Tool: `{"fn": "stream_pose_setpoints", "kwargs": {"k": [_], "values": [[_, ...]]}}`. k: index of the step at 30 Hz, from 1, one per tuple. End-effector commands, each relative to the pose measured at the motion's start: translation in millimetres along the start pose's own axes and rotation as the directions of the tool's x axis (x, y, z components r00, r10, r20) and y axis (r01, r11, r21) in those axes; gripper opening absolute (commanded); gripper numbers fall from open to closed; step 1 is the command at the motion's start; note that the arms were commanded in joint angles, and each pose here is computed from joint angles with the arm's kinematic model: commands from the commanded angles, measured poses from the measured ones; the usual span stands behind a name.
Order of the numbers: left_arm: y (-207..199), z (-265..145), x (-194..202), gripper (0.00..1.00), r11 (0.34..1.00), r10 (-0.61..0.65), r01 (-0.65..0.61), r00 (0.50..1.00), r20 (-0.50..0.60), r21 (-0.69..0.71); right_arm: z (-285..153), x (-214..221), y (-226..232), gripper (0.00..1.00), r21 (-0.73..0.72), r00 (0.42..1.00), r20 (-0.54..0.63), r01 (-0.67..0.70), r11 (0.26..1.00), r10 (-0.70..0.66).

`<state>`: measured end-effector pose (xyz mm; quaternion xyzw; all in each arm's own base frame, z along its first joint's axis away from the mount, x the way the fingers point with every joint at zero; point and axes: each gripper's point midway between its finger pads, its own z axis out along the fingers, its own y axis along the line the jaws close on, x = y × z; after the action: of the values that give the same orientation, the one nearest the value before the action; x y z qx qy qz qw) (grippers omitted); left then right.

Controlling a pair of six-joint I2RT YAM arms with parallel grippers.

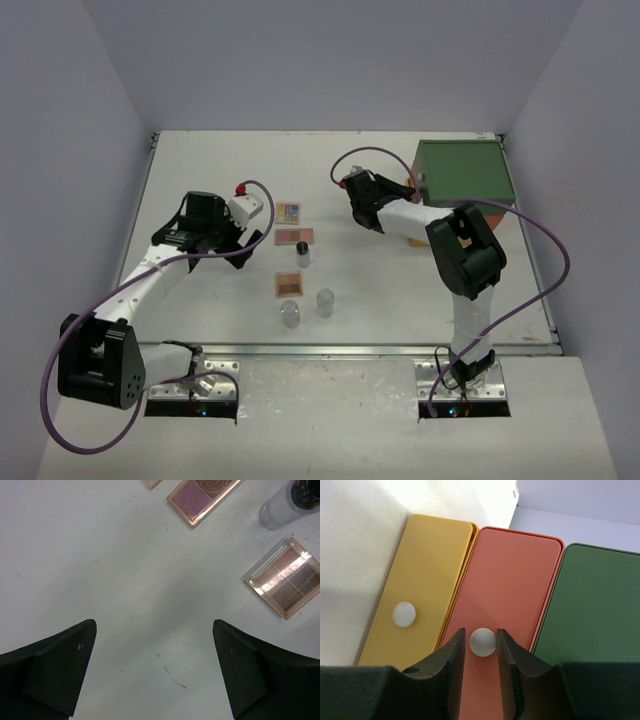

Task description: Organize the makeup

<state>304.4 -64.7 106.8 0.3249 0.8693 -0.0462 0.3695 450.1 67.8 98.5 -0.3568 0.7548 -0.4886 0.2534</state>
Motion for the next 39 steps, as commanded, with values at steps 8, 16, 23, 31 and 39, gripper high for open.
{"fn": "stream_pose_setpoints", "kwargs": {"k": [8, 16, 23, 31, 39], "values": [[7, -2, -12, 1.0, 1.0, 0.011, -0.011, 0.998, 0.06, -0.011, 2, 6, -32, 0.3, 0.149, 1.0, 0.017, -0.001, 0.989, -0.002], [8, -2, -10, 1.0, 1.0, 0.011, -0.01, 0.998, 0.057, -0.013, 1, 6, -35, 0.26, 0.169, 1.0, 0.016, 0.021, 0.985, -0.024], [10, -3, -10, 1.0, 1.0, 0.01, -0.009, 0.998, 0.058, -0.017, 1, 8, -33, 0.23, 0.166, 0.999, 0.011, 0.033, 0.986, -0.035], [10, -3, -11, 1.0, 1.0, 0.009, -0.008, 0.998, 0.063, -0.015, 1, 12, -27, 0.02, 0.13, 1.0, 0.002, -0.013, 0.991, 0.013], [11, -6, -11, 1.0, 1.0, 0.01, -0.01, 0.998, 0.061, -0.014, -3, 4, -15, 0.0, 0.062, 0.998, 0.006, -0.063, 0.996, 0.063]]}}
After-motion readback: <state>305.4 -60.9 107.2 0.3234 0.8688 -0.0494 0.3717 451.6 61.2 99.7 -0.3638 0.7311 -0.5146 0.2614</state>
